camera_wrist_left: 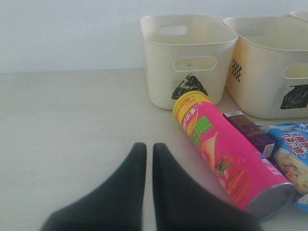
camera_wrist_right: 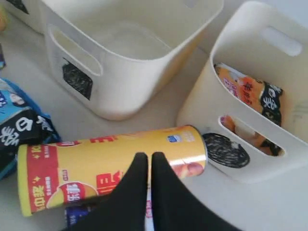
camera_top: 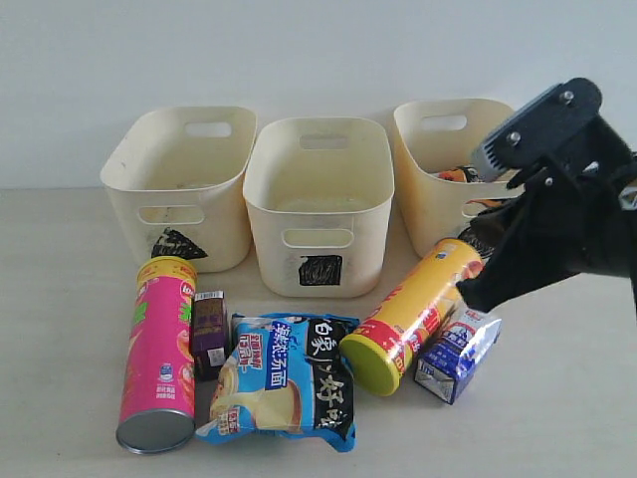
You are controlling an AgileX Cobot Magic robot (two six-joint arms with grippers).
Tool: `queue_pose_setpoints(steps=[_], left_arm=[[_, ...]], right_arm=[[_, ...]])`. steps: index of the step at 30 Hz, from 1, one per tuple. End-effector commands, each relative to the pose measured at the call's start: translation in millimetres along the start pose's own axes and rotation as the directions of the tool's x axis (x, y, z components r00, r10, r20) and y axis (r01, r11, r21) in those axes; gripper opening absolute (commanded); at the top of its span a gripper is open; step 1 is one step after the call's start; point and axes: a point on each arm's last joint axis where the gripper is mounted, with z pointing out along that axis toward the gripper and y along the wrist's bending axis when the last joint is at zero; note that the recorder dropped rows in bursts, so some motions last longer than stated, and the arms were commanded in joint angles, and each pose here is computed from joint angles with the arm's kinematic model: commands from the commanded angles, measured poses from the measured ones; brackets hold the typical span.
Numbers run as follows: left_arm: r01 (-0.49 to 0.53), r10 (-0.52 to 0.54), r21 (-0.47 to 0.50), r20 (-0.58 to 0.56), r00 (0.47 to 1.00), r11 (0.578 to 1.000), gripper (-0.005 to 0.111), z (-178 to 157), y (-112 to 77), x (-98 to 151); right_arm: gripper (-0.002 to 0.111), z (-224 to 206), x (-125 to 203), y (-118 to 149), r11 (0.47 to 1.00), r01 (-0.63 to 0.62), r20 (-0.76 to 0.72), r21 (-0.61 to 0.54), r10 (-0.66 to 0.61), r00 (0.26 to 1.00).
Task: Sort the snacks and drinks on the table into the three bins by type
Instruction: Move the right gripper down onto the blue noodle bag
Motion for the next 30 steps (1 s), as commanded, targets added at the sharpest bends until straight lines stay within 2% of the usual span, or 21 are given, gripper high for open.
queue_pose_setpoints(steps=[1,6,8,12,14,20,22,26,28,30], left_arm=[[0.010,-0.010,0.006,0.009,1.000,1.000,0.004,-0.5,-0.3,-1.5],[0.010,-0.010,0.006,0.009,1.000,1.000,0.004,-0.5,-0.3,-1.5],[0.010,-0.010,0.006,0.009,1.000,1.000,0.004,-0.5,-0.3,-1.5],[0.010,-0.010,0.006,0.009,1.000,1.000,0.004,-0.5,-0.3,-1.5],[0.010,-0.010,0.006,0.009,1.000,1.000,0.004,-0.5,-0.3,-1.5],[0.010,-0.010,0.006,0.009,1.000,1.000,0.004,-0.5,-0.3,-1.5],[0.010,-0.010,0.006,0.009,1.000,1.000,0.004,-0.5,-0.3,-1.5],[0.010,-0.010,0.006,0.009,1.000,1.000,0.004,-0.5,-0.3,-1.5],[0.010,-0.010,0.006,0.009,1.000,1.000,0.004,-0.5,-0.3,-1.5],[0.010,-0.010,0.006,0.009,1.000,1.000,0.004,-0.5,-0.3,-1.5]], right_arm=[[0.000,-2.1,2.9,23.9,0.997,0.073,0.124,0.015,-0.075,0.989],[0.000,-7.3,13.5,54.6,0.975,0.220,0.221,0.011,-0.217,0.951],[0.000,-9.2,14.3,64.1,0.973,0.229,0.234,-0.020,-0.218,0.947],[0.000,-13.0,11.9,84.5,0.978,0.171,0.251,-0.119,-0.137,0.958],[0.000,-11.8,14.1,106.5,0.956,0.226,0.255,-0.189,-0.174,0.951],[0.000,14.6,27.6,141.5,0.924,0.297,0.235,-0.242,-0.242,0.941],[0.000,23.5,32.0,147.8,0.903,0.331,0.191,-0.273,-0.286,0.939],[0.000,31.8,26.7,155.7,0.811,0.495,0.182,-0.313,-0.460,0.869],[0.006,33.1,18.6,157.3,0.768,0.560,0.208,-0.310,-0.520,0.828],[0.019,34.1,13.7,158.5,0.738,0.598,0.221,-0.312,-0.556,0.801]])
